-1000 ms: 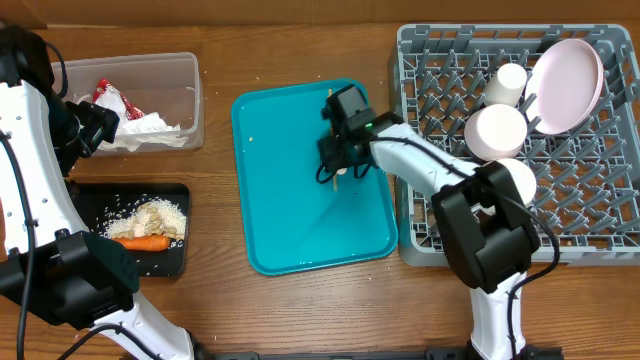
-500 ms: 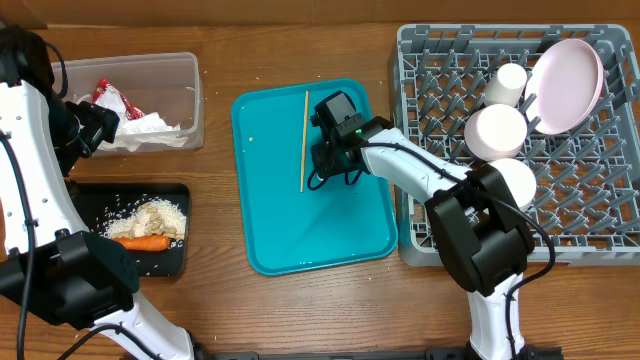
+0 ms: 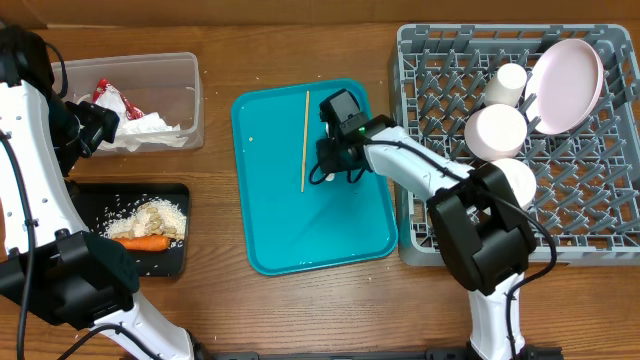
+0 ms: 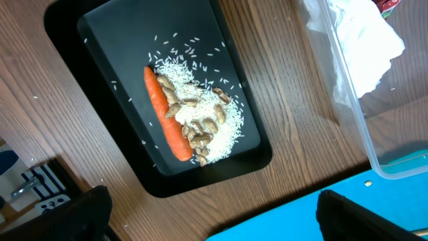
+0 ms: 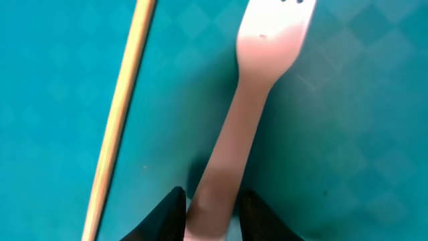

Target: Sort waste into correct bins and load items into the dishwasher rack

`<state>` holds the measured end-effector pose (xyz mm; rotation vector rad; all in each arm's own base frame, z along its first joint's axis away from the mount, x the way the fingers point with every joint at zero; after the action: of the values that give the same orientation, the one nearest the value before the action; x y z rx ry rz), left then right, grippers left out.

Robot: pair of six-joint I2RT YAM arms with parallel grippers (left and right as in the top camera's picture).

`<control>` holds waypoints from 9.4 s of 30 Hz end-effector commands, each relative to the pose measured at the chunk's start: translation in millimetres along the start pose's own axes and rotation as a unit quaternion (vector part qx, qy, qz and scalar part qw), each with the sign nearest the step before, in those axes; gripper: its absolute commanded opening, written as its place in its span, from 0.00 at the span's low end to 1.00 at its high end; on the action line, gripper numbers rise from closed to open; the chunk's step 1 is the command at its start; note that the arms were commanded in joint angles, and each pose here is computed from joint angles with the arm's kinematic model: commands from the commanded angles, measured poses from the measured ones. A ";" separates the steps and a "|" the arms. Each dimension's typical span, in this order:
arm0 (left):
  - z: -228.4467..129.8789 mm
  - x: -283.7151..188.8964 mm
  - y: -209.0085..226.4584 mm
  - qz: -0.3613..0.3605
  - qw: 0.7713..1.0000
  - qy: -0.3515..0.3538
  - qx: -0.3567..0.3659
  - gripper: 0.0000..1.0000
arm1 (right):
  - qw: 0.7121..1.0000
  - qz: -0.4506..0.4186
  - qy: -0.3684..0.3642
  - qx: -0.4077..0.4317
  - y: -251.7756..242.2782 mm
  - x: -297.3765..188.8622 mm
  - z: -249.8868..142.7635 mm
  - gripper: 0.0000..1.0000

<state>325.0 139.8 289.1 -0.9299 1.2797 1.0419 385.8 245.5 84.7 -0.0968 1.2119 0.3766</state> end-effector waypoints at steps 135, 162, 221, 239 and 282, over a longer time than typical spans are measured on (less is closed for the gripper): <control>-4.1 -9.3 3.4 -0.010 1.000 -0.008 0.002 1.00 | 0.992 -0.106 -0.021 0.063 38.2 40.9 3.8 0.40; -4.1 -9.3 3.4 -0.010 1.000 -0.007 0.002 1.00 | 0.996 -0.054 -0.068 0.027 16.0 -90.7 43.0 0.04; -4.1 -9.3 3.4 -0.010 1.000 -0.008 0.002 1.00 | 0.982 0.009 -0.079 0.172 -101.6 -244.7 -133.3 0.45; -4.1 -9.3 3.4 -0.010 1.000 -0.008 0.002 1.00 | 0.952 0.020 -0.047 0.301 -100.1 -226.5 -163.4 1.00; -4.1 -9.3 3.4 -0.010 1.000 -0.008 0.002 1.00 | 0.806 -0.057 -0.579 0.110 -130.6 -203.0 -227.2 1.00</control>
<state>325.0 139.8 288.9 -0.9299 1.2801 1.0420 164.6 24.2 180.4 0.2558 0.0133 0.2009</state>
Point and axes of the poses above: each gripper's point midway between its finger pads, its own x axis out along the fingers, its own y axis along the line the jaws close on, z = x × y, the point moved 8 cm from there along -x, back along the fingers, and after that the axes turned 6 degrees about -x, right-handed, at the moved point
